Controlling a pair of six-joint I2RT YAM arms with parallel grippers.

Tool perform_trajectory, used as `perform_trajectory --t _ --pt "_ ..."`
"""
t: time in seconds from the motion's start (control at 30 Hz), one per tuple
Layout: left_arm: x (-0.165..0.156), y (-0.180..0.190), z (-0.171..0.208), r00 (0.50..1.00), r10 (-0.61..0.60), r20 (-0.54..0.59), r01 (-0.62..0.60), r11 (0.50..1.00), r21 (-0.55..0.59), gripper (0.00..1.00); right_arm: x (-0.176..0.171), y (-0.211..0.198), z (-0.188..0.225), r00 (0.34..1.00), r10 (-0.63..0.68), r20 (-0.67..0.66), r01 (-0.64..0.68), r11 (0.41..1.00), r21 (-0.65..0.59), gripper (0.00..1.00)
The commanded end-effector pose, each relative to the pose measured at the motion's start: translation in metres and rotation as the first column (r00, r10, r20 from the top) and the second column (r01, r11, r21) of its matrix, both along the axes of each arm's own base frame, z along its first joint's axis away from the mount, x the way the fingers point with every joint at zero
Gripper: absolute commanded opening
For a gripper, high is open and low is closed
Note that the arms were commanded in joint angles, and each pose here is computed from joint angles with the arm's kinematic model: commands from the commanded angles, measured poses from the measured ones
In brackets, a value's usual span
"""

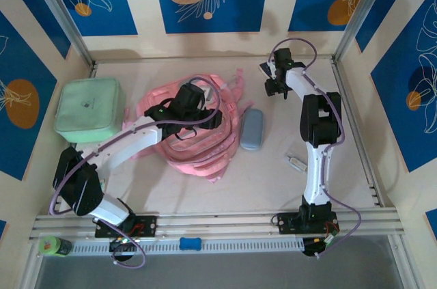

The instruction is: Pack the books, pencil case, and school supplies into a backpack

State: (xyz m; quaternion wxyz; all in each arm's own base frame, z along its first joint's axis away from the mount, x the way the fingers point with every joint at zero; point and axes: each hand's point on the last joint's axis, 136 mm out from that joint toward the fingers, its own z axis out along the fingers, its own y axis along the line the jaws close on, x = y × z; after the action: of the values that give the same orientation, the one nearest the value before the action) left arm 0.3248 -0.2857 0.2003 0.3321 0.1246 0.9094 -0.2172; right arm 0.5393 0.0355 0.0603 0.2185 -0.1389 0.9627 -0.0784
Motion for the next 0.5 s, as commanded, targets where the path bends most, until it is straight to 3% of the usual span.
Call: perform_trajectory --t 0.0,0.47 --pt "0.005 0.003 0.023 0.998 0.042 0.052 -0.039 0.998 -0.057 0.62 0.009 -0.009 0.005 0.993 0.119 -0.018 -0.121 0.986 -0.117 0.61" --pt "0.011 0.002 0.012 0.998 0.048 0.031 -0.048 0.999 -0.016 0.64 0.017 -0.006 -0.015 0.964 0.249 -0.094 -0.26 0.955 -0.142 0.5"
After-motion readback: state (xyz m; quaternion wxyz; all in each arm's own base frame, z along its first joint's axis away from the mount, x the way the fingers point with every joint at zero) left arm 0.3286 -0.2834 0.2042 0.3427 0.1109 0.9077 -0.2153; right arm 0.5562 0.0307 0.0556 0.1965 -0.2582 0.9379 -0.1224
